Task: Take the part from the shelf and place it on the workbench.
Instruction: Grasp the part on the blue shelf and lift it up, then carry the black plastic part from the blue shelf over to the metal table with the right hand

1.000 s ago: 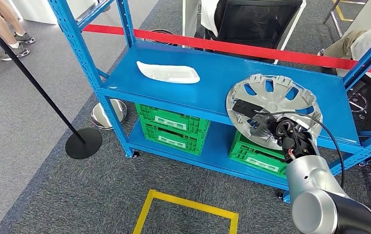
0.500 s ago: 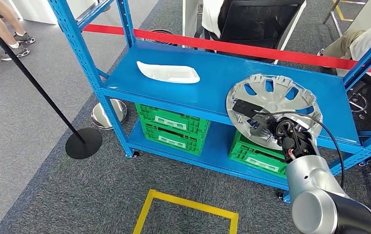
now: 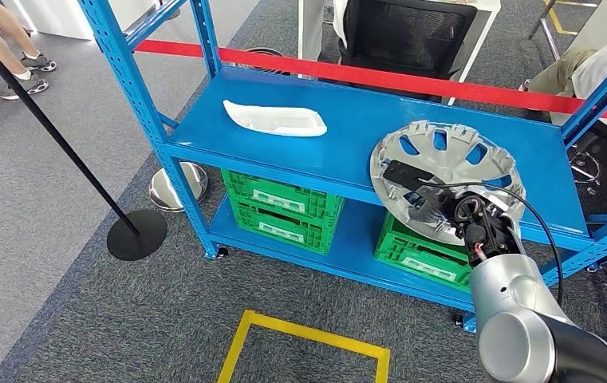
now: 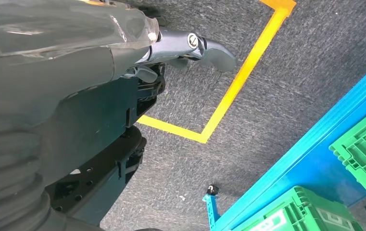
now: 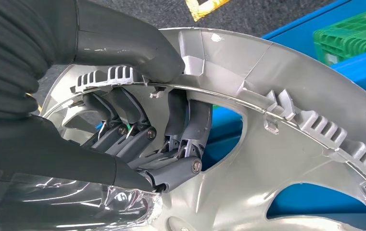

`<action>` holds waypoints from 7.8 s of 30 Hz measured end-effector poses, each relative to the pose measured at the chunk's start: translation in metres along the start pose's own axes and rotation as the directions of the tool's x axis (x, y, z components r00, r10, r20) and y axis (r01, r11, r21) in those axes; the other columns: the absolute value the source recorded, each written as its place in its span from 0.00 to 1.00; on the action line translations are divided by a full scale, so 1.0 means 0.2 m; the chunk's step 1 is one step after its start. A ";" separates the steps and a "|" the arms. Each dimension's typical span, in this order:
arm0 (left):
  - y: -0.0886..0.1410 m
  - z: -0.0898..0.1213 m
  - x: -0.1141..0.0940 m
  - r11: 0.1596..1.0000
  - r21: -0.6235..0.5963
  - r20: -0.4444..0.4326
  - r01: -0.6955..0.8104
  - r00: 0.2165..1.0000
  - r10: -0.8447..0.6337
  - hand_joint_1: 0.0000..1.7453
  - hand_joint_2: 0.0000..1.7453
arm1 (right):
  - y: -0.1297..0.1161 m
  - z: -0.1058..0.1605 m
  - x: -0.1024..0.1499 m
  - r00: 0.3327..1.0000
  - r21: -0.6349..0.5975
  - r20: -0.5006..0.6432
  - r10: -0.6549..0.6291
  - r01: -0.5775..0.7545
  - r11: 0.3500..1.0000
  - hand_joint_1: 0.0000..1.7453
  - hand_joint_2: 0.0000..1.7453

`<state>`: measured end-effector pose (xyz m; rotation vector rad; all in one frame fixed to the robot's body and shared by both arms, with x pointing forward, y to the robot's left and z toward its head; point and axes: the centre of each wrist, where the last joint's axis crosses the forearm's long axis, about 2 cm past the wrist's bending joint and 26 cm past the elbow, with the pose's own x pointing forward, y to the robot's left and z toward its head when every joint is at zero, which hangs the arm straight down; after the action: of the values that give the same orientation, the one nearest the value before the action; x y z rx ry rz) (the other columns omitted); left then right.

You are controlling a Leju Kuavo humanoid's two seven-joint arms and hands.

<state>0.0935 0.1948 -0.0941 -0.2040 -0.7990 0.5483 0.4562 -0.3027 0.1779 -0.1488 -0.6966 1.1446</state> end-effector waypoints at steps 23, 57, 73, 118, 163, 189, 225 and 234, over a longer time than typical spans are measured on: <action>-0.01 -0.01 0.01 1.000 -0.015 0.027 0.012 1.000 -0.012 0.00 1.00 | -0.27 0.19 0.21 0.721 0.021 0.661 -0.211 0.262 0.965 1.00 1.00; 0.01 0.00 0.00 1.000 0.010 0.078 -0.025 0.997 0.024 0.00 1.00 | -0.11 0.13 0.26 0.046 0.183 0.971 -0.233 0.480 0.858 1.00 1.00; 0.05 0.02 -0.02 0.999 0.030 0.078 -0.030 0.997 0.028 0.00 1.00 | 0.28 0.12 0.33 -0.134 0.232 0.971 -0.197 0.338 0.912 1.00 1.00; 0.11 0.07 -0.06 0.980 0.193 -0.081 -0.040 0.995 0.056 0.00 1.00 | 0.62 0.28 0.36 -0.258 0.200 0.956 -0.141 0.217 0.956 1.00 1.00; 0.09 0.06 -0.05 0.993 0.054 -0.080 -0.106 0.991 0.110 0.00 1.00 | 0.64 0.24 0.37 -0.248 0.225 0.954 -0.170 0.214 0.951 1.00 1.00; 0.07 0.06 -0.06 0.996 0.039 -0.093 -0.084 0.992 0.088 0.00 1.00 | 0.67 0.23 0.32 -0.227 0.229 0.957 -0.178 0.222 0.948 1.00 1.00; 0.08 0.05 -0.05 0.996 0.045 -0.075 -0.080 0.994 0.084 0.00 1.00 | 0.68 0.25 0.33 -0.227 0.212 0.960 -0.162 0.213 0.954 1.00 1.00; 0.08 0.04 -0.04 0.996 0.044 -0.077 -0.082 0.993 0.085 0.00 1.00 | 0.69 0.25 0.33 -0.215 0.207 0.963 -0.162 0.211 0.955 1.00 1.00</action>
<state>0.0760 0.2043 -0.0991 -0.2210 -0.7044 0.6316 0.3350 -0.1979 0.1845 1.0449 -2.1510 0.6920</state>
